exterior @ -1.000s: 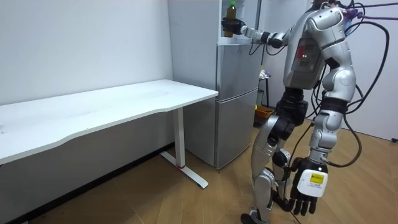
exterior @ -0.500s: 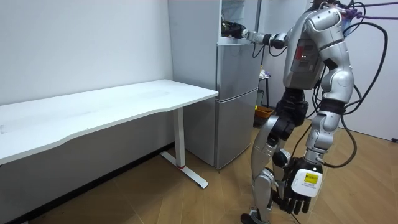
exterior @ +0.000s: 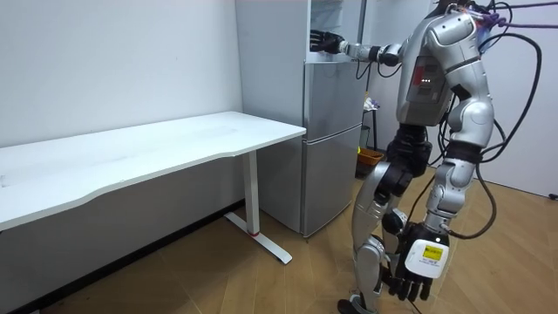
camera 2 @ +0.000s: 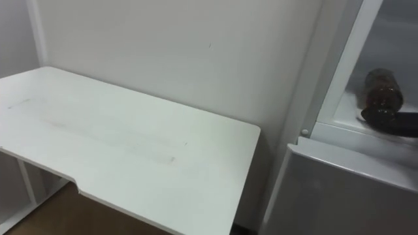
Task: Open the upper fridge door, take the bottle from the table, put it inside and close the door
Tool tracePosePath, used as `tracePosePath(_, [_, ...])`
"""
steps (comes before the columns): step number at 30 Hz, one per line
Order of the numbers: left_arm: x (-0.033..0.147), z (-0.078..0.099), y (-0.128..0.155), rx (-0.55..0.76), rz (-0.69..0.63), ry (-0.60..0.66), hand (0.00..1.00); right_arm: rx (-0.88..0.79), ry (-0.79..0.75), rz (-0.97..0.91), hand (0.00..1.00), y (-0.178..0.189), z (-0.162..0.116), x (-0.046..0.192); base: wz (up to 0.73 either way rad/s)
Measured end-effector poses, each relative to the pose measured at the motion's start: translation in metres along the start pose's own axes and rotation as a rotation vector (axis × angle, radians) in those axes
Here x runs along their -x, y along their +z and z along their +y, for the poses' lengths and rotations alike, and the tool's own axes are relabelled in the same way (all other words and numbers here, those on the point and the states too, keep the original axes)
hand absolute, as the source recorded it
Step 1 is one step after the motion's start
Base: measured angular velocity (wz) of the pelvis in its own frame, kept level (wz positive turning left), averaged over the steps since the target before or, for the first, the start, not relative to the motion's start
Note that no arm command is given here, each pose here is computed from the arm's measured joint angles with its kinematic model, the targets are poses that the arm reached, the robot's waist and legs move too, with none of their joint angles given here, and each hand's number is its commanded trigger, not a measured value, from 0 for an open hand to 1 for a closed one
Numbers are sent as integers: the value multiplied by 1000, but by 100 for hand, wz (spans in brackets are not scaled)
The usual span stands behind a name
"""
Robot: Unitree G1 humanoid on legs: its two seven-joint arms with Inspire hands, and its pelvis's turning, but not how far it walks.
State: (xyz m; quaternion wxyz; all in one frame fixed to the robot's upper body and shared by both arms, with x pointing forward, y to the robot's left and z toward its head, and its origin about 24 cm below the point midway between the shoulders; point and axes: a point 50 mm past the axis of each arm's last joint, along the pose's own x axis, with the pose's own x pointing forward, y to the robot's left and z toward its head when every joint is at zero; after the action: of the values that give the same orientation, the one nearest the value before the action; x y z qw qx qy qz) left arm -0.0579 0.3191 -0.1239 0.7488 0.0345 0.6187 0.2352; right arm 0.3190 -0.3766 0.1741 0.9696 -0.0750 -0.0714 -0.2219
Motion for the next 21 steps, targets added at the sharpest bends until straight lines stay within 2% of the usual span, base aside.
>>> tracePosePath(13, [-1, 0, 2, 6, -1, -19, 0, 7, 31, 27, 0, 0, -1, 0, -4])
tracePosePath(21, [-2, -6, 2, 7, 1, -21, 0, 30, 16, -46, 0, 16, 16, 9, -2])
